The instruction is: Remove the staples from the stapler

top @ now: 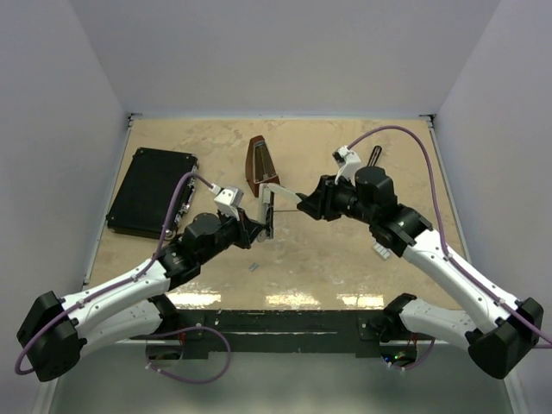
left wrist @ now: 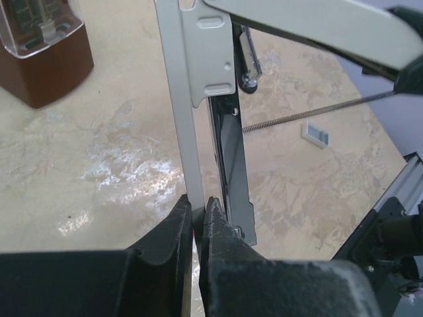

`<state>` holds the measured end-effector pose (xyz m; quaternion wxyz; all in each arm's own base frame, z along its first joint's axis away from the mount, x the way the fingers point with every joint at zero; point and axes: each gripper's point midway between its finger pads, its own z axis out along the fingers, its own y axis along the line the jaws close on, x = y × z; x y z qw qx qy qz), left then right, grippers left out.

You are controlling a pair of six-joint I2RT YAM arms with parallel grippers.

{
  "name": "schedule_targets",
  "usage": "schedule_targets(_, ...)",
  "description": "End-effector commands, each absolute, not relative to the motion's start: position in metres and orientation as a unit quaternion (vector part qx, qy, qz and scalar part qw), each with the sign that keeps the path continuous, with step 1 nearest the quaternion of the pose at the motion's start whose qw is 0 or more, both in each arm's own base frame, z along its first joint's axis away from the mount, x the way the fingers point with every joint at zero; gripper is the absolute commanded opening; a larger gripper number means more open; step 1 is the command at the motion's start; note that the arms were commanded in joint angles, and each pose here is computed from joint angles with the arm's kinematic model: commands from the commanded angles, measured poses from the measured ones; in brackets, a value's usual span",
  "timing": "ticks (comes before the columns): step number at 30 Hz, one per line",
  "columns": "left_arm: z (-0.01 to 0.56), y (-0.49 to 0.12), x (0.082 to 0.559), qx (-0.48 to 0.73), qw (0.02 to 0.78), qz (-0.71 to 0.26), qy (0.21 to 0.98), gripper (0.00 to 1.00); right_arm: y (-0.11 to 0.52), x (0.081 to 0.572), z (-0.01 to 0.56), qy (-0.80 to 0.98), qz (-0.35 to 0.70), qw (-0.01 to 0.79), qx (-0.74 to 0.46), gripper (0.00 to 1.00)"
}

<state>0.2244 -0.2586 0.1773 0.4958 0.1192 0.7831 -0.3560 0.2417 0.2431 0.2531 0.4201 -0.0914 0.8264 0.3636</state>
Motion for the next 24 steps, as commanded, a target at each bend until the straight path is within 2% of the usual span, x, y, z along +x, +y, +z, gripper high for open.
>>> schedule_targets(1,0.156,-0.276,0.177,0.265,0.442,-0.389,0.763,0.00,0.209,0.333,0.323,0.752,0.318,0.578,-0.004,0.20)
schedule_targets(4,0.156,-0.282,0.172,0.272,0.430,-0.406,0.759,0.00,0.225,0.345,0.320,0.744,0.337,0.576,-0.037,0.23)
schedule_targets(9,0.154,-0.293,0.164,0.291,0.413,-0.430,0.748,0.00,0.249,0.373,0.264,0.782,0.325,0.528,-0.067,0.28)
schedule_targets(15,0.147,-0.298,0.161,0.306,0.395,-0.434,0.750,0.00,0.249,0.394,0.247,0.788,0.310,0.528,-0.066,0.40)
schedule_targets(24,0.142,-0.297,0.163,0.310,0.399,-0.425,0.751,0.00,0.253,0.419,0.199,0.809,0.296,0.501,-0.084,0.49)
